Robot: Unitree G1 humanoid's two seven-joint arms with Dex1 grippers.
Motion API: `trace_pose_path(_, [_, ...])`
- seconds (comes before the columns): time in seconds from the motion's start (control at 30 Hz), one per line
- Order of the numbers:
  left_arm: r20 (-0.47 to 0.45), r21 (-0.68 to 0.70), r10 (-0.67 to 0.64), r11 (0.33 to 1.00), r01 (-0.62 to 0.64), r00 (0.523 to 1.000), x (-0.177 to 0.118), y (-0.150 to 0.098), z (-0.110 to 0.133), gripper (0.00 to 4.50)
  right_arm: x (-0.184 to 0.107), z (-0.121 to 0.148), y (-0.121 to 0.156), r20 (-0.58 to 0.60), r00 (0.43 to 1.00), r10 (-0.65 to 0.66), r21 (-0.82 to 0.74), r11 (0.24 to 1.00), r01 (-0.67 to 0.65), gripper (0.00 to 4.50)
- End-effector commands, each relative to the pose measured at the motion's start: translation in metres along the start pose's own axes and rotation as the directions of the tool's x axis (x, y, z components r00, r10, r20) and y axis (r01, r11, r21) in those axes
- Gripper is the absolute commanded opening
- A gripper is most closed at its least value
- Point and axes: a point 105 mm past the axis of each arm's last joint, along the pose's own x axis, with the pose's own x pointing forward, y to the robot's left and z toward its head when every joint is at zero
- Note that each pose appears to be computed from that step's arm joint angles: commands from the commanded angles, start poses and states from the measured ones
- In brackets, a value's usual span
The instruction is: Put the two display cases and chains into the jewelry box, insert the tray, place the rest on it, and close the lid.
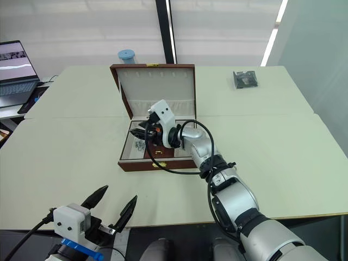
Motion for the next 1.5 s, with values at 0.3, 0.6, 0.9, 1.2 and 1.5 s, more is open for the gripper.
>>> trace_pose_path(0.3, [0.027,0.002,-0.010,1.000,0.010,1.000,0.002,0.001,0.010,4.50,0.004,0.015,0.014,0.074,0.995,0.070,-0.001,0.998,-0.070,4.43])
trace_pose_path(0.6, [-0.100,-0.022,-0.065,0.998,0.063,0.993,-0.007,0.025,0.003,4.50,-0.050,0.026,0.000,0.100,0.989,0.110,-0.128,0.987,-0.096,4.43])
trace_pose_path(0.9, [-0.149,0.040,-0.034,0.998,0.040,0.988,0.003,0.101,0.015,4.50,-0.142,0.009,-0.024,0.009,1.000,-0.018,-0.221,0.975,0.020,4.43])
trace_pose_path(1.2, [-0.199,0.075,-0.070,0.993,0.086,0.977,0.022,0.149,0.034,4.50,-0.231,-0.014,-0.039,-0.060,0.964,-0.260,-0.240,0.941,0.239,4.43])
trace_pose_path(1.5, [-0.204,0.126,-0.049,0.989,0.076,0.978,0.032,0.186,0.040,4.50,-0.314,-0.032,-0.047,-0.151,0.876,-0.458,-0.262,0.873,0.412,4.43])
